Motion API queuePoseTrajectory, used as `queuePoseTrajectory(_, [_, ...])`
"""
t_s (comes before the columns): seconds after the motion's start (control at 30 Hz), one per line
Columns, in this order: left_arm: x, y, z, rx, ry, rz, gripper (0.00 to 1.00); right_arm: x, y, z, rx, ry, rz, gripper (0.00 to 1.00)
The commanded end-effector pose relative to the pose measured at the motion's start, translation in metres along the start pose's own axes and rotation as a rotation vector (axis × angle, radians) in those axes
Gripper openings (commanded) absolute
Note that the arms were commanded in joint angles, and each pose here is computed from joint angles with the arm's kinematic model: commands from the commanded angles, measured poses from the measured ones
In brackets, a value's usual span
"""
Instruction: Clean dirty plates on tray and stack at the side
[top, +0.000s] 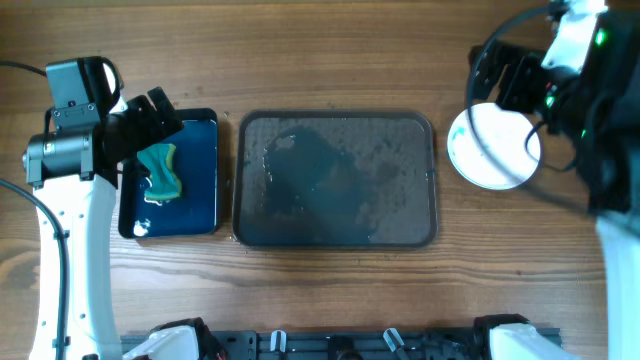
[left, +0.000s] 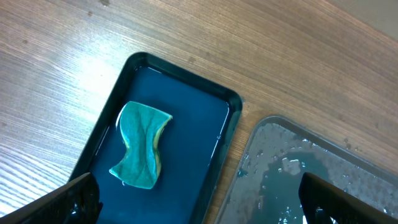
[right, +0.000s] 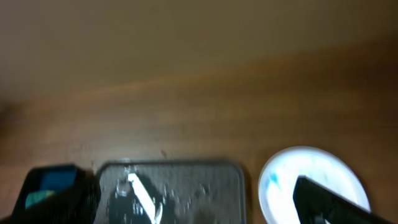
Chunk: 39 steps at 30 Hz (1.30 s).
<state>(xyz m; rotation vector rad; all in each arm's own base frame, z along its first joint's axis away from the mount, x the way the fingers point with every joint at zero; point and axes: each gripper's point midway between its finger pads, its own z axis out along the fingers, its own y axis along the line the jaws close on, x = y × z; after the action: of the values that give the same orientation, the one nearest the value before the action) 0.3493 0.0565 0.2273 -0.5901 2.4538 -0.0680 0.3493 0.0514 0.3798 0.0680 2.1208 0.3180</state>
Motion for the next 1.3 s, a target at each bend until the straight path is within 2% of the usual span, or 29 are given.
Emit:
queuePoseTrajectory(0.0, [0.0, -0.004, 0.0, 0.017, 0.003, -0.006, 1.0, 0.027, 0.004, -0.008, -0.042, -0.117, -0.088, 0.99])
queuePoseTrajectory(0.23, [0.0, -0.004, 0.0, 0.017, 0.003, -0.006, 1.0, 0.095, -0.013, -0.013, -0.098, -0.437, -0.126, 1.0])
queuePoseTrajectory(0.33, [0.0, -0.004, 0.0, 0.017, 0.003, -0.006, 1.0, 0.129, -0.021, -0.014, -0.113, -0.522, -0.137, 1.0])
queuePoseTrajectory(0.5, [0.0, -0.004, 0.0, 0.017, 0.003, -0.006, 1.0, 0.181, -0.035, -0.005, -0.123, -0.562, -0.137, 1.0])
queuePoseTrajectory(0.7, [0.0, -0.004, 0.0, 0.017, 0.003, -0.006, 1.0, 0.207, -0.042, 0.002, -0.131, -0.601, -0.143, 1.0])
queuePoseTrajectory(0.83, [0.0, -0.004, 0.0, 0.017, 0.003, -0.006, 1.0, 0.225, -0.042, 0.012, -0.147, -0.527, -0.133, 1.0])
queuePoseTrajectory(1.27, [0.0, -0.004, 0.0, 0.017, 0.003, -0.006, 1.0, 0.227, -0.043, 0.014, -0.151, -0.515, -0.098, 1.0])
